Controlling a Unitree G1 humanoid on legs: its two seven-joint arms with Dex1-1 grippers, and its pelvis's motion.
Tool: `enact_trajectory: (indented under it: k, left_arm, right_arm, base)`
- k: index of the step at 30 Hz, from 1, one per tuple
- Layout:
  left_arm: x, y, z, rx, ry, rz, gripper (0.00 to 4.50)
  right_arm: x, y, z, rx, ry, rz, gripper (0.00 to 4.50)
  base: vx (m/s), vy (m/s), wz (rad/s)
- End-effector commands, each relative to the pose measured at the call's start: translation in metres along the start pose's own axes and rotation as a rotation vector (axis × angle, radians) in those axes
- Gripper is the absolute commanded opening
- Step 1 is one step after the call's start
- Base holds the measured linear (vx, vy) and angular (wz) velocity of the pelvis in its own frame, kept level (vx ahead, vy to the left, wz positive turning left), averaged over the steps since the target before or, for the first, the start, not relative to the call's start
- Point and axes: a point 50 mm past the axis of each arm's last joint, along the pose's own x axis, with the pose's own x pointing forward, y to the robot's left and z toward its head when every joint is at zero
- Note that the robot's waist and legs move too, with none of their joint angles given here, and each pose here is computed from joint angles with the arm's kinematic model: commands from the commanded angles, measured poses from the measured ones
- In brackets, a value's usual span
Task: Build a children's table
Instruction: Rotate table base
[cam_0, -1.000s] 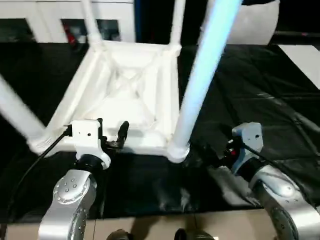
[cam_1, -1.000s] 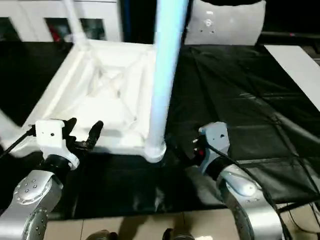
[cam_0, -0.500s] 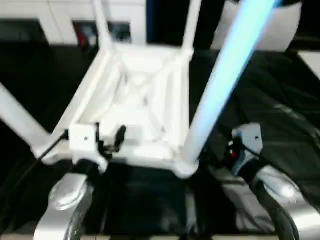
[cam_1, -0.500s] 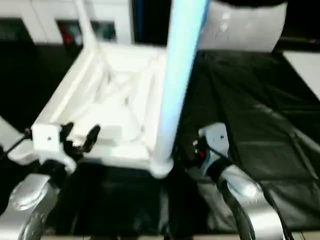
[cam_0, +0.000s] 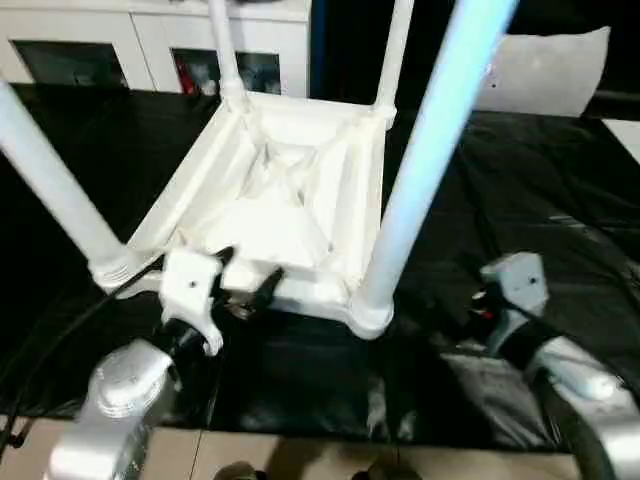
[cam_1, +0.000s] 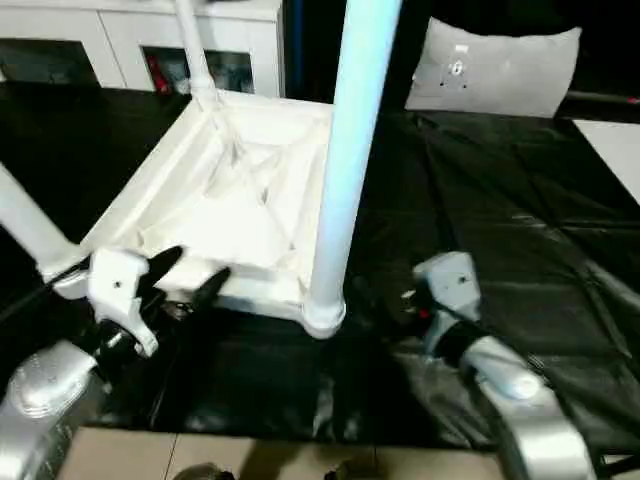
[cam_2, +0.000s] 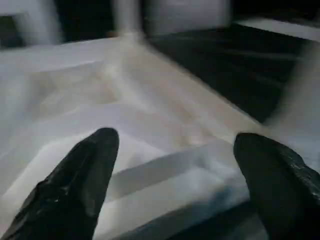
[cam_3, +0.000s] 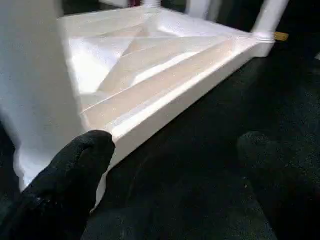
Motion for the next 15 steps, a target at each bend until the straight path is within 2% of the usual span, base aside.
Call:
enact_trajectory:
  k: [1,2,5,7,10,12,13,15]
  left_arm:
    - [0.004,-0.002,-0.002,0.012,0.039,-0.129,4.42]
    - [0.004,-0.002,-0.002,0.019,0.046,-0.142,4.42]
    - [0.009,-0.002,0.0,0.074,0.111,-0.348,4.42]
    - [0.011,0.0,0.0,0.11,0.143,-0.424,4.42]
    - [0.025,0.008,0.001,0.175,0.166,-0.495,4.07]
    - [0.034,0.013,0.001,0.186,0.181,-0.535,4.02]
    - [0.037,0.014,0.002,0.189,0.191,-0.552,3.74]
    - [0.046,0.019,0.002,0.193,0.206,-0.592,3.65]
  right_arm:
    - [-0.003,-0.004,0.006,-0.028,-0.024,0.061,4.5]
    - [-0.004,-0.004,0.006,-0.033,-0.023,0.072,4.5]
    - [-0.011,-0.002,0.008,-0.092,0.018,0.218,4.5]
    - [-0.014,0.0,0.008,-0.108,0.032,0.277,4.5]
    - [-0.016,0.007,0.009,-0.104,0.044,0.382,4.5]
    - [-0.016,0.011,0.01,-0.104,0.051,0.429,4.5]
    - [-0.016,0.013,0.01,-0.103,0.054,0.445,4.5]
    - [-0.016,0.017,0.008,-0.099,0.062,0.481,4.5]
  base:
    - [-0.061,0.031,-0.05]
    - [-0.061,0.031,-0.05]
    - [0.0,0.0,0.0]
    - [0.0,0.0,0.0]
    - [0.0,0.0,0.0]
    - [0.0,0.0,0.0]
    - [0.0,0.0,0.0]
    - [0.0,0.0,0.0]
